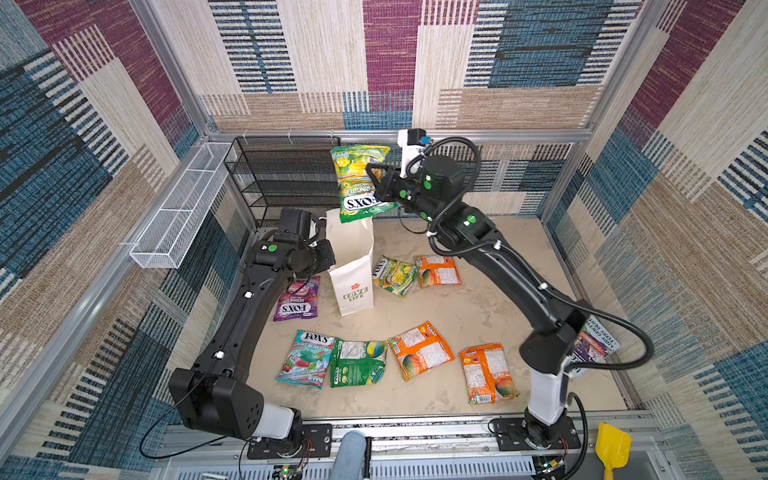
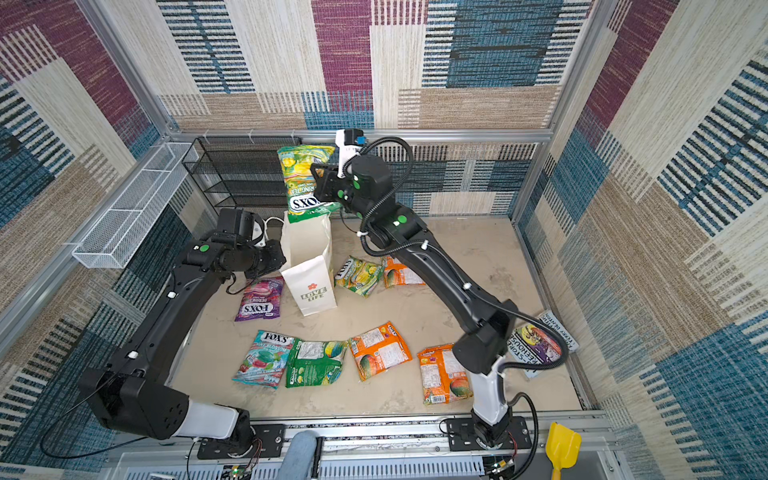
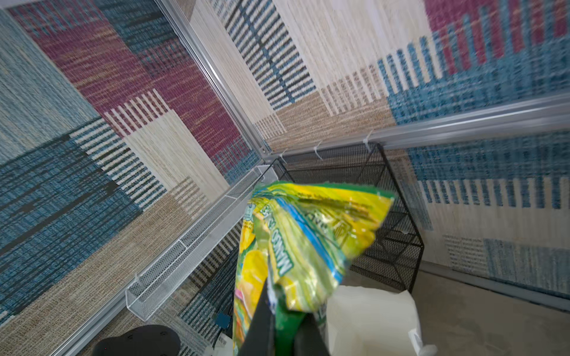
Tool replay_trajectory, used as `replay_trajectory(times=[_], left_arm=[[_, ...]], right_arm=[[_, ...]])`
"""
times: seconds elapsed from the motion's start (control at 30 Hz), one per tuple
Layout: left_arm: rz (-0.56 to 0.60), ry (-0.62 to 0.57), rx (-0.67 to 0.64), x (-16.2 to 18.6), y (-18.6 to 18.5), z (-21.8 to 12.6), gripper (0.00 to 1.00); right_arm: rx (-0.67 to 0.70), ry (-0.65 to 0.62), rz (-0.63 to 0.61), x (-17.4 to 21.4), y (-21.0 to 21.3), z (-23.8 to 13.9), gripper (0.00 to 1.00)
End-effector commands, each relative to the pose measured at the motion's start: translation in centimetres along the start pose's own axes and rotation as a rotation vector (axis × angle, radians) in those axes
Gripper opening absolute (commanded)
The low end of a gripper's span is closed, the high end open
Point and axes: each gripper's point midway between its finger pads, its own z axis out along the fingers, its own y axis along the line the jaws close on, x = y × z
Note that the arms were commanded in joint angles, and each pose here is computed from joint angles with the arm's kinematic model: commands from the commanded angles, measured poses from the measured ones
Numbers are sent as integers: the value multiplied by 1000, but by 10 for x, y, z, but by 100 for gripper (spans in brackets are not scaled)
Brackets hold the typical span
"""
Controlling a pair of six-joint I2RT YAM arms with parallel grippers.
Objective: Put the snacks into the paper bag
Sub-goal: 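Lift the green packet with the right gripper and carry it over the bag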
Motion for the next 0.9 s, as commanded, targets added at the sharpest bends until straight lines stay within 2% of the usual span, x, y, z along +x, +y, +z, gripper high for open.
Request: replay_trajectory(times=[0.0,0.13,0.27,0.37,0.6,0.87], left_arm=[[-39,-13,78,-6,-11,3,0],[-89,-22,53,-5,0,4,0],[-102,-30,64,-7,0,1,0],[-112,-39,59,-8,3,0,0],[-120,-36,71,-10,4,1,0],[-125,-37,71,-12,6,2,0]], right_arm=[[79,16,-9,15,-6,21,0],[197,42,-11,43,-28,36,0],[238,76,-35,69,-44,35,0],[328,104,-84,84,-58,32,0],[389,174,-143,110,-71,34,0],[383,224,-158,130,-66,34,1]])
